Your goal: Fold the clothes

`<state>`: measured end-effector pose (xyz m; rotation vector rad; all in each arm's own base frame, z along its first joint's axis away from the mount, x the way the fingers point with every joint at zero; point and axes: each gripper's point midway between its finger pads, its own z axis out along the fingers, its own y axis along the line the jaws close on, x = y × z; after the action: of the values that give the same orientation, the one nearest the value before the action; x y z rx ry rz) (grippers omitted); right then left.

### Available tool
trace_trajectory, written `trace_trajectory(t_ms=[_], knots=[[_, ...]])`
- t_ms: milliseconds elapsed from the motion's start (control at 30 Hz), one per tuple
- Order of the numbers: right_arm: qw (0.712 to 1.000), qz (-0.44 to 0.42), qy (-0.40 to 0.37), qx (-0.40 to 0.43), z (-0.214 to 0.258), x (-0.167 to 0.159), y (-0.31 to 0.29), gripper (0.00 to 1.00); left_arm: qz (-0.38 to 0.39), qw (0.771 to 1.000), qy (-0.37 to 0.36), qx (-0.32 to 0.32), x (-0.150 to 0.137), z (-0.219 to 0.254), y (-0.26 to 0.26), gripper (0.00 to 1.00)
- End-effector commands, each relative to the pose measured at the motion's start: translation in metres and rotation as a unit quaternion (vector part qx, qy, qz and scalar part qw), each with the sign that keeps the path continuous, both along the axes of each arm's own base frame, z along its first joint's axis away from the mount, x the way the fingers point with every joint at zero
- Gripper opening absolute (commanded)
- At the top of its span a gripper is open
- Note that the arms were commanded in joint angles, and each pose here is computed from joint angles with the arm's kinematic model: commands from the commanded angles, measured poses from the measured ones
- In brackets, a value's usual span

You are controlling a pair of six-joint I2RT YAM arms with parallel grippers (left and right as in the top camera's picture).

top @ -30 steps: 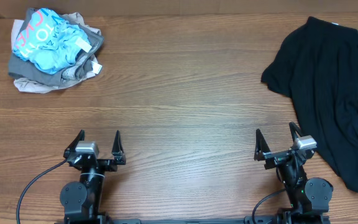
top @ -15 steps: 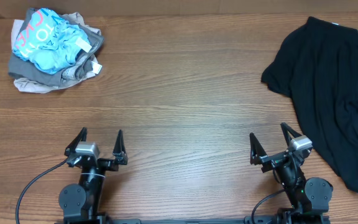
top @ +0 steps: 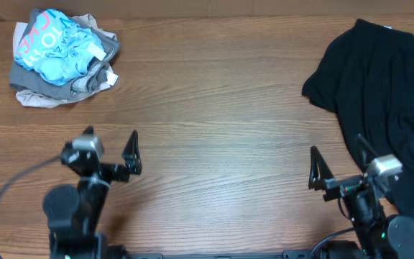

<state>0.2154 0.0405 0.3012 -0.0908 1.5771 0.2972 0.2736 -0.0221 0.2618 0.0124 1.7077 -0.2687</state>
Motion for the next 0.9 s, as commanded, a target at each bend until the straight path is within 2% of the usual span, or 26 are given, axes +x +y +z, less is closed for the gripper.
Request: trace_trajectory(t_ms=[0,133,267,400,533,700,867], knots=[[0.999,-0.026,0.029,-0.007,0.016,0.015,-0.009,1.0,-0.036,0.999,0.016,-0.006,0.021,0.03,-0.011,1.0],[0.996,-0.025,0.086,-0.007,0.025,0.043,-0.009,1.0,-0.066,0.994,0.084,-0.013,0.054,0.042,-0.018,1.0],[0.987,-0.024,0.159,-0.007,0.029,0.081,-0.011,1.0,-0.122,0.98,0.158,-0.007,0.082,0.043,-0.03,1.0],[0.963,-0.036,0.268,-0.011,0.015,0.129,-0.017,1.0,-0.154,0.965,0.213,-0.015,0.113,0.035,-0.038,1.0],[0.937,-0.026,0.347,-0.045,-0.013,0.18,-0.02,1.0,-0.171,0.954,0.247,0.003,0.135,0.006,-0.047,1.0],[0.92,-0.029,0.389,-0.048,-0.066,0.23,-0.024,1.0,-0.148,0.941,0.305,0.021,0.149,-0.042,-0.042,1.0],[0.903,-0.022,0.427,-0.042,-0.125,0.26,-0.025,1.0,-0.141,0.921,0.362,0.016,0.162,-0.094,-0.039,1.0]])
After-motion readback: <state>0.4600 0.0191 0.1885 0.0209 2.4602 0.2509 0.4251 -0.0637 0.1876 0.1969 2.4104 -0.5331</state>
